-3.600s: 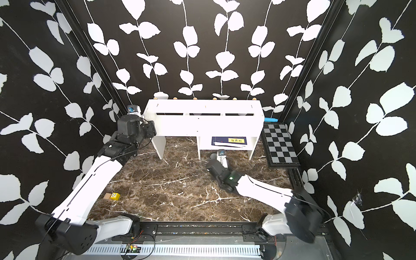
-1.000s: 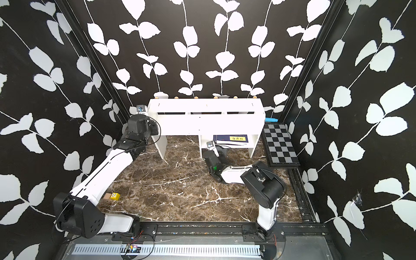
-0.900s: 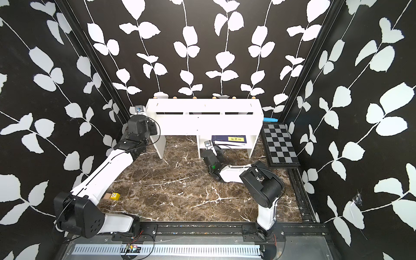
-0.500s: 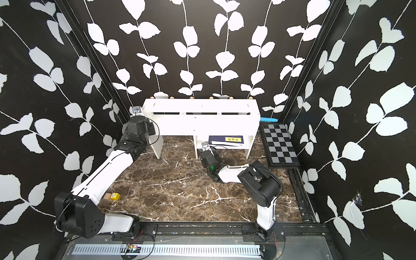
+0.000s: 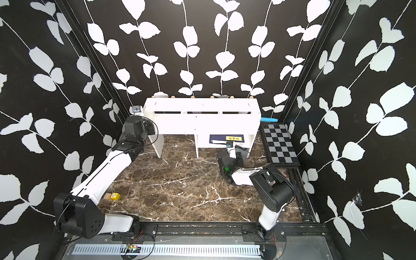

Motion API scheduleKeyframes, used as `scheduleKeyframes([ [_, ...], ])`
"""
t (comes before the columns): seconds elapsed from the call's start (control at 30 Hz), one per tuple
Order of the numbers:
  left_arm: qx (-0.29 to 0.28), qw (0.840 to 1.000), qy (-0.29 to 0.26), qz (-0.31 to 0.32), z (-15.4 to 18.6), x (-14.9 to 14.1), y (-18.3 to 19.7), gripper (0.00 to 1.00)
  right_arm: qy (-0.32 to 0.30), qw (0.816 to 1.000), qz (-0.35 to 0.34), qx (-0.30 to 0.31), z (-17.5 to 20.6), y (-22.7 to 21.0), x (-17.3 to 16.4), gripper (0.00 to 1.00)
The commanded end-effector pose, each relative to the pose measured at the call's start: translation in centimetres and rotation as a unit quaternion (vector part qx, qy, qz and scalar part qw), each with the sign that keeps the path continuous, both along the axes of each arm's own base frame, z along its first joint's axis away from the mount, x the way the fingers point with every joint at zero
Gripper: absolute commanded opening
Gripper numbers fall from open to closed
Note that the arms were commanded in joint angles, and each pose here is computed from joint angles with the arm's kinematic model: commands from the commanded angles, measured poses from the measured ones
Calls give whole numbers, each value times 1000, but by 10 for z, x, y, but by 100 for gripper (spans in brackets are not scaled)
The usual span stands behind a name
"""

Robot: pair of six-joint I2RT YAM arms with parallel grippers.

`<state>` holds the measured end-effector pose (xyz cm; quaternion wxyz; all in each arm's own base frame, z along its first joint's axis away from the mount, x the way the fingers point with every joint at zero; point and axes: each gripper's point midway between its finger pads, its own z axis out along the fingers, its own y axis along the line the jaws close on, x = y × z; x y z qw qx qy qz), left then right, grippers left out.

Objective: Wipe the bookshelf clean with a cloth
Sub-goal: Wipe the dust from the shelf.

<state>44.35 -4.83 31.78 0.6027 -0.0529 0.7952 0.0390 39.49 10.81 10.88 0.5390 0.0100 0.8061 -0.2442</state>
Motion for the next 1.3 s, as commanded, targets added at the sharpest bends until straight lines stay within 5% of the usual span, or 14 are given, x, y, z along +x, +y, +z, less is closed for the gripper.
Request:
scheduleKeyframes([
  [0.0,3,1000,16,15,-14,6,5,0,1,1000,-7,26,-1,2,-1,0],
  [0.33,-4,999,21,24,-19,4,8,0,13,987,159,16,-5,125,5,0],
  [0.67,-8,1000,20,11,-22,2,3,0,45,948,301,97,-9,204,1,0],
  [0.87,-4,1000,18,22,-22,0,8,1,-21,985,170,24,11,145,10,0],
  [1.27,11,999,22,48,-24,-1,18,1,-26,999,9,18,16,19,8,0],
])
